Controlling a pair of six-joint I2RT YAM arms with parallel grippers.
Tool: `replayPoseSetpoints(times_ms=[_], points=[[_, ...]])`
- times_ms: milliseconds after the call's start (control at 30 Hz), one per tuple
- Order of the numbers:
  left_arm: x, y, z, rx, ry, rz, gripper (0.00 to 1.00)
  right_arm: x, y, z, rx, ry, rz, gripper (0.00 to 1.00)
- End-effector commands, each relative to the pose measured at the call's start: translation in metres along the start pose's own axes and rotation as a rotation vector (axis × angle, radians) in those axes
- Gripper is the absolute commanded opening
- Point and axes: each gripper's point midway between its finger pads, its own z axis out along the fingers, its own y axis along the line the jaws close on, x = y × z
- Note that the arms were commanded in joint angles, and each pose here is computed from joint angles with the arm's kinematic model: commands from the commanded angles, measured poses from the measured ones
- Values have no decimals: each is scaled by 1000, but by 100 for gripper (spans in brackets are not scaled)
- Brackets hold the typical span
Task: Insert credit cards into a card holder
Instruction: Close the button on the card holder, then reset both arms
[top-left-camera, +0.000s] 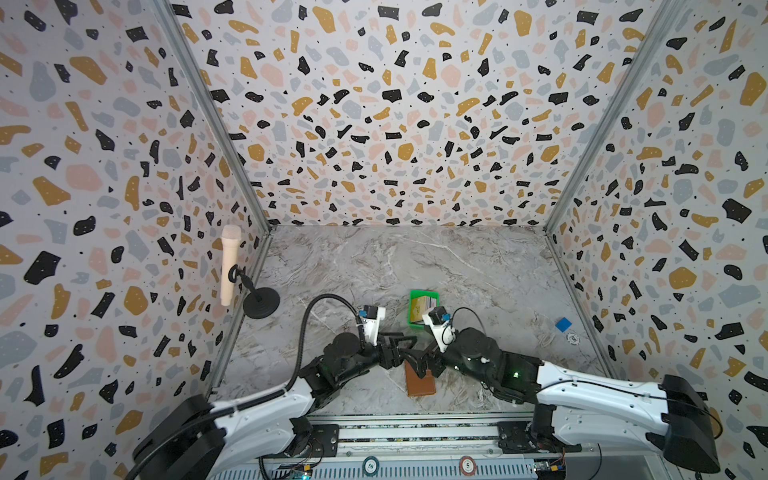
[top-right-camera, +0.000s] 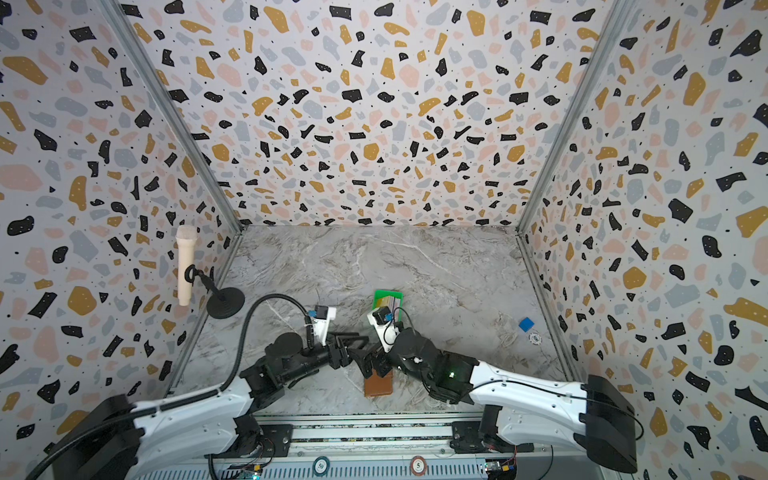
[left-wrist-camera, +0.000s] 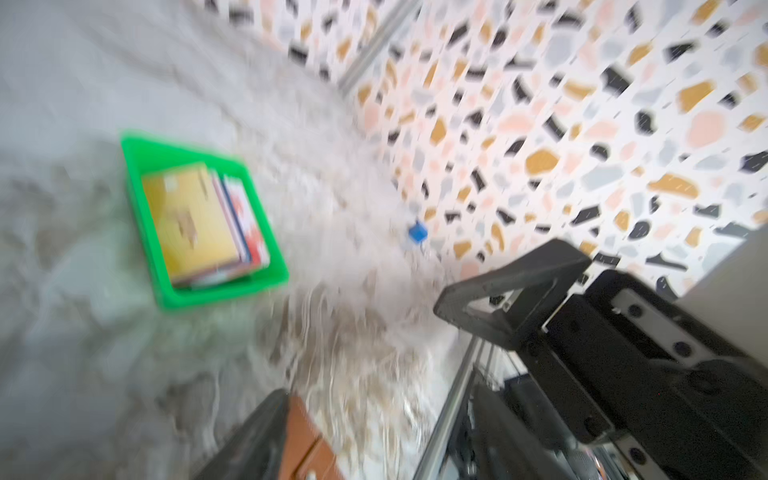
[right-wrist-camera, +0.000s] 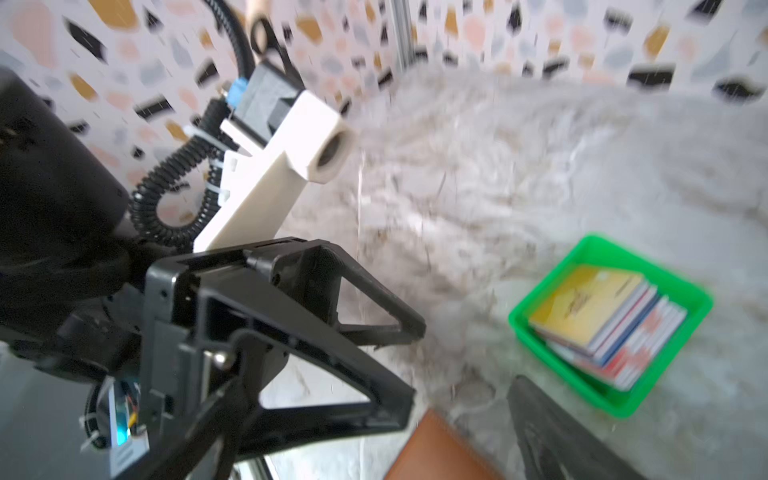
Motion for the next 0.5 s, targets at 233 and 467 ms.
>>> replayPoseSetpoints(times_ms=[233, 467], points=[[-115, 39, -85, -481, -560, 209, 100, 11, -112, -26, 419, -92, -28, 100], [-170, 68, -125, -954, -769, 309, 100, -8, -184, -55, 600, -203, 43, 99]])
